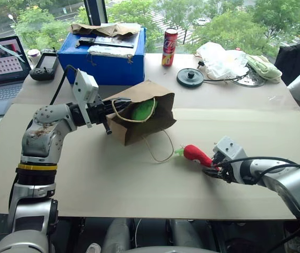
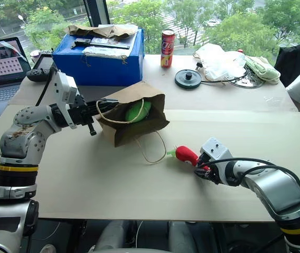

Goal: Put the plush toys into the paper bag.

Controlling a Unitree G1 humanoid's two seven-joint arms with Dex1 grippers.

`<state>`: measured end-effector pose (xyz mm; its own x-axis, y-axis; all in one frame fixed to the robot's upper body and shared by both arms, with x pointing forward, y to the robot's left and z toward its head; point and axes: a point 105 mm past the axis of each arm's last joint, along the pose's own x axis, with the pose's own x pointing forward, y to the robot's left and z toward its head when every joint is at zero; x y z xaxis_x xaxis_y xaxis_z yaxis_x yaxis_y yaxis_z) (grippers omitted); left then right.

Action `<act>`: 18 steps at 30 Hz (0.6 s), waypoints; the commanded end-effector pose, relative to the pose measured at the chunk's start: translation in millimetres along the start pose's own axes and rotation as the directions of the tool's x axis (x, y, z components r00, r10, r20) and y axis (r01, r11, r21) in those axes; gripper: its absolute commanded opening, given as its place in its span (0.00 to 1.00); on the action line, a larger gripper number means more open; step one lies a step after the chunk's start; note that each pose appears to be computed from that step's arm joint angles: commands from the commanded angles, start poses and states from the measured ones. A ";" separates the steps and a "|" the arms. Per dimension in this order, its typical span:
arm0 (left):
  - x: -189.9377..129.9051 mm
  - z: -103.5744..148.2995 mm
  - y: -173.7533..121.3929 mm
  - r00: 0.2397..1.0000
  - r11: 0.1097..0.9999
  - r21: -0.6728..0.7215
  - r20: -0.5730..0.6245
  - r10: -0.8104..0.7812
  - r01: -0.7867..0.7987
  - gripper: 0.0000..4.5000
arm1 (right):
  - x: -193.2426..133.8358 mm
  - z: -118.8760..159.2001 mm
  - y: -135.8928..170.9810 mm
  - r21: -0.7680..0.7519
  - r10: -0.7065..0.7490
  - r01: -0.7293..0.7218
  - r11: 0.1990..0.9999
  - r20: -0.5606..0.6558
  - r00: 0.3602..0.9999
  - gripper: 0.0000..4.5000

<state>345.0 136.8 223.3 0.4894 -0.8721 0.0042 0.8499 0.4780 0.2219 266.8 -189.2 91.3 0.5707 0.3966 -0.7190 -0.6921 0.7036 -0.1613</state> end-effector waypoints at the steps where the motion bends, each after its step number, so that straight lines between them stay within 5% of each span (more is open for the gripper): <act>1: -2.2 11.8 2.0 1.000 0.999 0.045 0.024 0.006 -0.007 0.00 | -3.3 9.0 -7.1 -0.015 -0.036 0.036 0.999 0.036 0.999 0.14; 3: -2.3 11.9 2.0 1.000 0.999 0.046 0.024 0.006 -0.007 0.00 | -4.1 9.9 -8.4 -0.013 -0.043 0.043 0.999 0.041 0.998 0.02; 8: -2.6 12.0 2.8 1.000 0.999 0.045 0.022 0.009 -0.010 0.00 | -9.0 17.0 -9.3 -0.026 -0.046 0.049 0.998 0.080 0.996 0.02; 18: -1.4 13.1 3.1 1.000 0.999 0.045 0.025 0.008 -0.009 0.00 | -39.0 97.0 9.5 -0.113 0.044 -0.002 0.994 0.369 0.928 0.02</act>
<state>345.3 136.9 223.3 0.4908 -0.8713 0.0043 0.8492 0.4795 0.2214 279.0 -148.4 168.6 0.6426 0.6099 -0.4639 -0.7464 0.6350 -0.1992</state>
